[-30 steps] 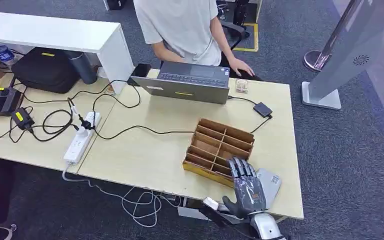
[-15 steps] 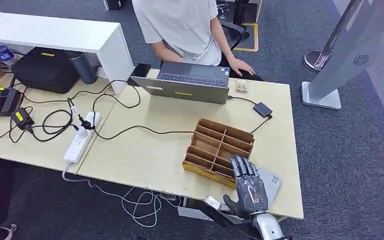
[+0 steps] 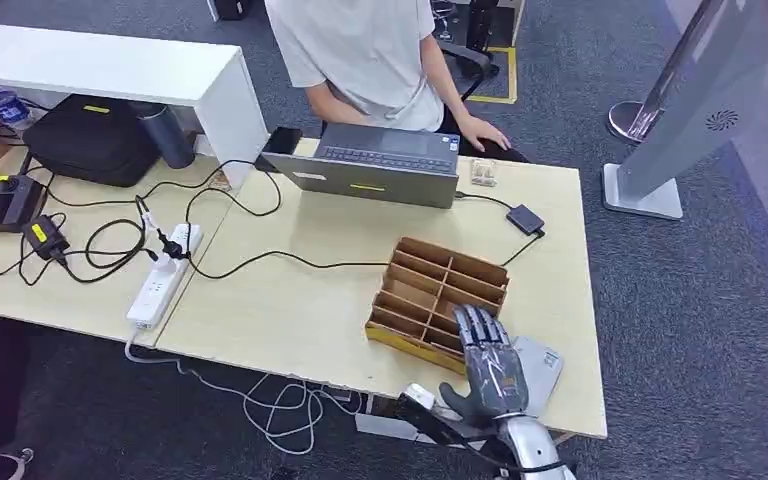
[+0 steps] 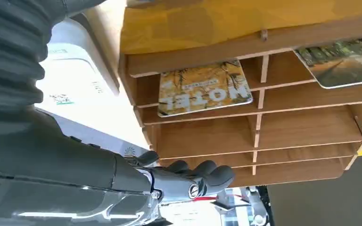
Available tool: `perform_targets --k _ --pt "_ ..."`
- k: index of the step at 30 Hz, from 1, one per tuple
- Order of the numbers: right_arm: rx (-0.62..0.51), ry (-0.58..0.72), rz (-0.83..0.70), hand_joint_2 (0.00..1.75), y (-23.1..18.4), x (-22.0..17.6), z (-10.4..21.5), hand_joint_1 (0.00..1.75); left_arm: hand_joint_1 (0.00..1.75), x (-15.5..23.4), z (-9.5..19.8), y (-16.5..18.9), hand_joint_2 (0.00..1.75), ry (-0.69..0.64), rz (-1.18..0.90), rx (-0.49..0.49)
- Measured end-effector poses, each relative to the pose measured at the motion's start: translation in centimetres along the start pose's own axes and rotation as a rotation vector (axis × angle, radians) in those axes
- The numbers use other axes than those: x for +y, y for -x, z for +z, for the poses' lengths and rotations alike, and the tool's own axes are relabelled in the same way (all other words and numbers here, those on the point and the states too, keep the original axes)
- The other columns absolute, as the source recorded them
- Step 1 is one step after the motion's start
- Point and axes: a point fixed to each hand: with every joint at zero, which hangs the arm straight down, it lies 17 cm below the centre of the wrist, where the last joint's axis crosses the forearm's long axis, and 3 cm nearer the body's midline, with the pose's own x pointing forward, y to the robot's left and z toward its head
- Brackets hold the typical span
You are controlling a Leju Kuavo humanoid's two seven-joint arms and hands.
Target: Pass the card to the sensor for recognition and then transmit it.
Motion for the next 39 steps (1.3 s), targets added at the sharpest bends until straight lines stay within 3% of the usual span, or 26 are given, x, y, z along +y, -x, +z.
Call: perform_targets --k 39 --pt "-0.018 0.002 -0.025 1.75 -1.3 -0.3 -1.1 0.00 0.00 -0.1 0.0 0.0 1.75 0.005 0.005 -0.001"
